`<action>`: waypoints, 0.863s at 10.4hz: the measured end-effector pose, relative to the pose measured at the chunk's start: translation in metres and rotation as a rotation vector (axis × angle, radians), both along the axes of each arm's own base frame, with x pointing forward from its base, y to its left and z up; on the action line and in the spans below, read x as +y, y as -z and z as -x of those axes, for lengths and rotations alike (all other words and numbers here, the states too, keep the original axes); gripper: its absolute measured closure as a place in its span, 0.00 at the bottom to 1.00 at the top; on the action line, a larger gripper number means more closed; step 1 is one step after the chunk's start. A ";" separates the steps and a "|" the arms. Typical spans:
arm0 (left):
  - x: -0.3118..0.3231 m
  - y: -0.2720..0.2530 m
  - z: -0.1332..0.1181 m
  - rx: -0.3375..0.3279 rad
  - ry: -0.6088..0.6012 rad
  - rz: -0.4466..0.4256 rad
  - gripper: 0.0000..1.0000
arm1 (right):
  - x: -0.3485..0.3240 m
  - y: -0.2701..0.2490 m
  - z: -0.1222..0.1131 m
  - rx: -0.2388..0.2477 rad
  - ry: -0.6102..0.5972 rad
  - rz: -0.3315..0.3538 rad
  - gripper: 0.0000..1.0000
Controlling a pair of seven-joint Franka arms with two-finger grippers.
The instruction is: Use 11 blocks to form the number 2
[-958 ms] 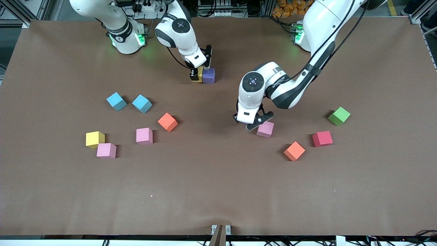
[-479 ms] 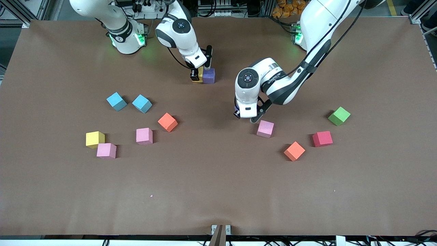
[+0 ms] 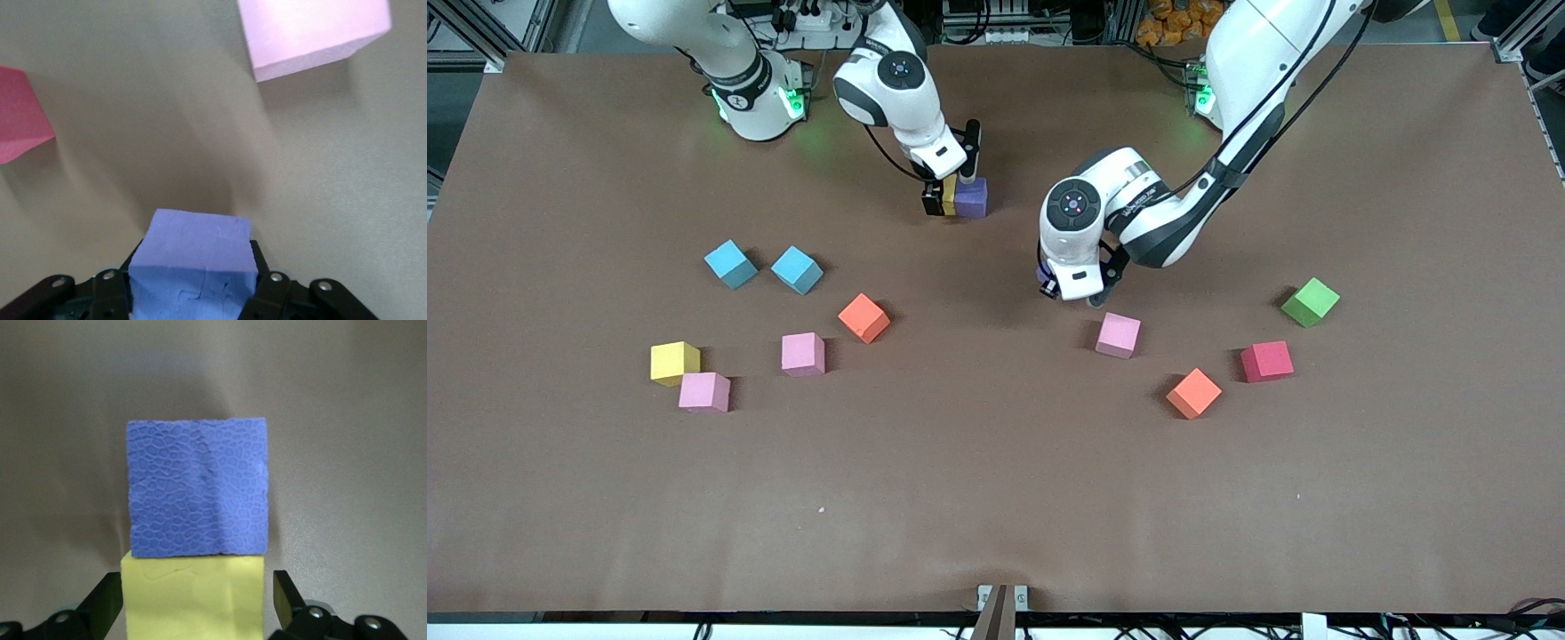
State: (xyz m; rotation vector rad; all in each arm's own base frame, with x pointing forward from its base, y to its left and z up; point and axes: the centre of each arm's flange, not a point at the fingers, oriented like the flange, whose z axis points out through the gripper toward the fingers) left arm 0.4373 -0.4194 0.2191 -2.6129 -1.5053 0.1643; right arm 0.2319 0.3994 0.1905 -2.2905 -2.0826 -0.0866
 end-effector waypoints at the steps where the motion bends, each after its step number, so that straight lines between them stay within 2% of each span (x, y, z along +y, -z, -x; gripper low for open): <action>1: -0.001 -0.001 0.007 -0.013 -0.026 0.009 0.40 | 0.002 -0.004 -0.002 0.001 0.000 0.004 0.00; 2: -0.002 -0.002 0.015 -0.030 -0.047 0.019 0.40 | 0.003 -0.012 -0.004 0.009 0.002 0.022 0.00; 5: -0.006 -0.006 0.045 -0.063 -0.150 0.040 0.40 | -0.011 -0.055 -0.010 0.062 0.023 0.137 0.00; 7: -0.009 -0.007 0.057 -0.075 -0.245 0.046 0.40 | -0.029 -0.083 -0.022 0.078 0.069 0.172 0.00; 9: -0.014 -0.006 0.067 -0.070 -0.355 0.030 0.40 | -0.077 -0.090 -0.075 0.090 0.226 0.169 0.00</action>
